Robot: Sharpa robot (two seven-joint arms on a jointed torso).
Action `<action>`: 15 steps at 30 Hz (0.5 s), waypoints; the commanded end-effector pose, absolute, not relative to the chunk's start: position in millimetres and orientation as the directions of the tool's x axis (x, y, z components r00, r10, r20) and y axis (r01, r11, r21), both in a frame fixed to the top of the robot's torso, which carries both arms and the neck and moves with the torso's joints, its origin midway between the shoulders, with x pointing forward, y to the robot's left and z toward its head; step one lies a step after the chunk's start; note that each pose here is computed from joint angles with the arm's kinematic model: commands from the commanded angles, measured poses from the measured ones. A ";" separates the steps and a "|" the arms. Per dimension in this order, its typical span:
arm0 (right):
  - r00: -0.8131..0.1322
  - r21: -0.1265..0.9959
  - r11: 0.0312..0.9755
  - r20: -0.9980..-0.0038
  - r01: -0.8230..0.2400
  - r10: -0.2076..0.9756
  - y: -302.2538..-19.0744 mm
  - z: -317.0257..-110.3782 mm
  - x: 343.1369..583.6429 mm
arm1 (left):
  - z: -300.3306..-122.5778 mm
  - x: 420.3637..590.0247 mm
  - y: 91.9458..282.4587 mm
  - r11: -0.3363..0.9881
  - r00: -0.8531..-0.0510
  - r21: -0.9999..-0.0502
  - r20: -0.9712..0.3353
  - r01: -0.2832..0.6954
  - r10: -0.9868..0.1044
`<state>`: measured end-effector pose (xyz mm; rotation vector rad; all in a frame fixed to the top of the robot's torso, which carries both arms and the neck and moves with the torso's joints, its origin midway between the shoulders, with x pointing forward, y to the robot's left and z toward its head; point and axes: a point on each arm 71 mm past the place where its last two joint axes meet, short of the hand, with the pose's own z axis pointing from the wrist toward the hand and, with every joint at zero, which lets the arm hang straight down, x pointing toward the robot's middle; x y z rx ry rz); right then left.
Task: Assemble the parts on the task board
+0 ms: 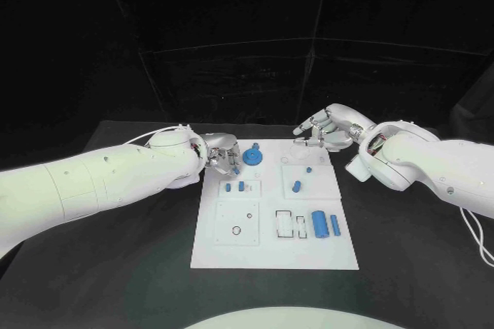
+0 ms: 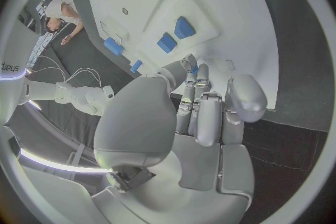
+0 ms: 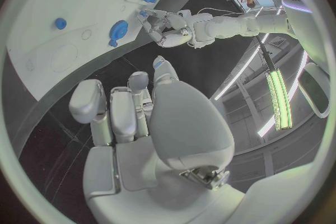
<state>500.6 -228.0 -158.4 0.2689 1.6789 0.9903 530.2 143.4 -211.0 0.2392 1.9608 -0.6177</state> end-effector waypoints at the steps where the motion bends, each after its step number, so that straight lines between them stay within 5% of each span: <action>1: -0.364 0.724 0.617 -0.690 -0.310 0.626 -226.9 -156.9 500.3 | -213.1 528.9 141.7 0.851 -0.481 -0.315 -0.873 0.421 -0.086; 15: -0.365 0.724 0.616 -0.689 -0.311 0.626 -226.2 -156.8 500.1 | -213.1 528.7 138.3 0.846 -0.474 -0.318 -0.876 0.427 -0.089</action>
